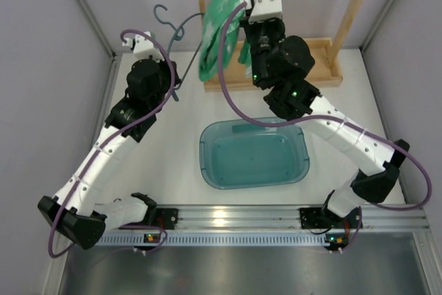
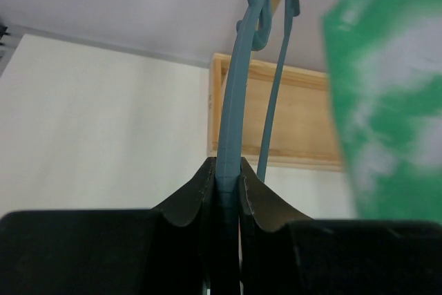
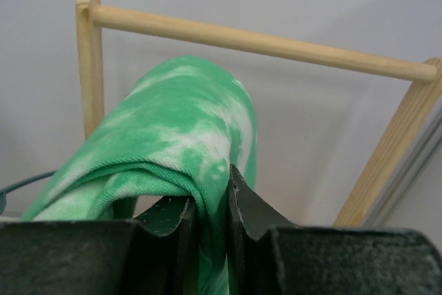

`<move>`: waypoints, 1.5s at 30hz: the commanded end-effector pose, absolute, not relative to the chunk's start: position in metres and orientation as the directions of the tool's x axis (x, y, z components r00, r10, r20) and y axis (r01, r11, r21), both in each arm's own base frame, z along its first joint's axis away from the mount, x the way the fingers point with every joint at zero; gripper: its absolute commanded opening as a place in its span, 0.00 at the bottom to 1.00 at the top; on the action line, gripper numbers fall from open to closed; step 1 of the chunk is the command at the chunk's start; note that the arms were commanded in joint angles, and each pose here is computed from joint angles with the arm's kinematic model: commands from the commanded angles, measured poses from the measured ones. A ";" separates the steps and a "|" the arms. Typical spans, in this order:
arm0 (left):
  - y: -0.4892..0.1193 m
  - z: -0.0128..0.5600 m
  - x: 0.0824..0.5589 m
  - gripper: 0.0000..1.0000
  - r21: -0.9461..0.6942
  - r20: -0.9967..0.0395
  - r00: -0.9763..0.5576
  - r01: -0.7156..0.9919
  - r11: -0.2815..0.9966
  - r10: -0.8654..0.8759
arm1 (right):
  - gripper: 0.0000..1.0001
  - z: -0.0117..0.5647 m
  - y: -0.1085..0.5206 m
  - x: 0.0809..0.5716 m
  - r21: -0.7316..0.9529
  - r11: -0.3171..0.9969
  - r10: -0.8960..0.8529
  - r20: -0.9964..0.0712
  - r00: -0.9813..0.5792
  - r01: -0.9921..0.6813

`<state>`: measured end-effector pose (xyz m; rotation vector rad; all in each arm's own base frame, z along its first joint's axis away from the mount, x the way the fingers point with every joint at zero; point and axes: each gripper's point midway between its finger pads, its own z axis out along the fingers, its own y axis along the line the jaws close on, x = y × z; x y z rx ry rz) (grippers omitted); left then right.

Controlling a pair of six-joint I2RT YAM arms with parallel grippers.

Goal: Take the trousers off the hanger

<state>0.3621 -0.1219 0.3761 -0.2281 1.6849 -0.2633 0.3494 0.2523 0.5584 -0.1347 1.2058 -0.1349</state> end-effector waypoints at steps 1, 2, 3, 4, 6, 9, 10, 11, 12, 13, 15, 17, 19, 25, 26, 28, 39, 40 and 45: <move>-0.082 0.380 0.357 0.00 -0.294 -0.950 -0.074 -0.128 0.947 -0.305 | 0.00 0.659 0.170 0.293 0.134 0.991 0.111 -0.831 0.546 0.002; -0.077 0.383 0.357 0.00 -0.296 -0.950 -0.064 -0.134 0.946 -0.307 | 0.00 0.653 0.181 0.294 0.092 0.995 0.104 -0.846 0.523 -0.050; -0.072 0.386 0.355 0.00 -0.295 -0.951 -0.055 -0.138 0.945 -0.305 | 0.00 0.657 0.190 0.289 0.057 0.992 0.107 -0.835 0.539 -0.109; -0.064 0.387 0.355 0.00 -0.282 -0.955 -0.047 -0.158 0.946 -0.293 | 0.00 0.661 0.185 0.282 0.058 0.989 0.123 -0.828 0.548 -0.134; -0.057 0.393 0.352 0.00 -0.274 -0.959 -0.030 -0.167 0.947 -0.282 | 0.00 0.654 0.182 0.276 0.009 0.989 0.089 -0.839 0.537 -0.150; -0.041 0.397 0.350 0.00 -0.246 -0.967 -0.016 -0.197 0.949 -0.254 | 0.00 0.632 0.172 0.268 -0.053 0.986 0.033 -0.863 0.504 -0.155; -0.033 0.397 0.350 0.00 -0.234 -0.970 -0.013 -0.214 0.949 -0.242 | 0.00 0.615 0.176 0.270 -0.083 0.983 0.007 -0.878 0.478 -0.166; -0.033 0.398 0.349 0.00 -0.231 -0.971 -0.013 -0.203 0.952 -0.238 | 0.00 0.602 0.176 0.269 -0.103 0.978 -0.009 -0.893 0.450 -0.184; -0.031 0.399 0.349 0.00 -0.230 -0.971 -0.011 -0.202 0.952 -0.237 | 0.00 0.600 0.165 0.259 -0.096 0.976 0.001 -0.895 0.447 -0.195; -0.027 0.398 0.348 0.00 -0.225 -0.972 -0.012 -0.207 0.952 -0.233 | 0.00 0.582 0.170 0.259 -0.104 0.969 -0.002 -0.910 0.414 -0.225; -0.027 0.399 0.346 0.00 -0.225 -0.973 -0.009 -0.195 0.955 -0.231 | 0.00 0.565 0.162 0.248 -0.133 0.956 -0.024 -0.925 0.380 -0.262; -0.024 0.397 0.344 0.00 -0.211 -0.976 -0.011 -0.198 0.957 -0.217 | 0.00 0.544 0.161 0.245 -0.147 0.947 -0.045 -0.941 0.336 -0.285; -0.021 0.398 0.342 0.00 -0.198 -0.979 -0.009 -0.203 0.959 -0.204 | 0.00 0.526 0.154 0.237 -0.172 0.935 -0.078 -0.953 0.294 -0.311; -0.017 0.402 0.329 0.00 -0.193 -0.981 0.012 -0.195 0.962 -0.194 | 0.00 0.472 0.139 0.222 -0.224 0.907 -0.167 -0.969 0.184 -0.356; -0.017 0.402 0.325 0.00 -0.197 -0.980 0.018 -0.191 0.962 -0.197 | 0.00 0.457 0.138 0.220 -0.247 0.895 -0.203 -0.967 0.153 -0.371; -0.020 0.396 0.322 0.00 -0.195 -0.980 0.007 -0.170 0.966 -0.197 | 0.00 0.434 0.134 0.216 -0.258 0.887 -0.232 -0.966 0.114 -0.383; -0.034 0.407 0.288 0.00 -0.220 -0.975 -0.004 -0.037 0.975 -0.220 | 0.00 0.384 0.123 0.213 -0.369 0.844 -0.384 -0.922 0.041 -0.389; -0.034 0.407 0.284 0.00 -0.224 -0.974 -0.005 -0.033 0.974 -0.225 | 0.00 0.391 0.117 0.217 -0.392 0.852 -0.396 -0.916 0.061 -0.346; -0.034 0.397 0.278 0.00 -0.239 -0.971 -0.013 -0.027 0.971 -0.239 | 0.00 0.426 0.061 0.211 -0.326 0.938 -0.313 -0.943 0.113 -0.117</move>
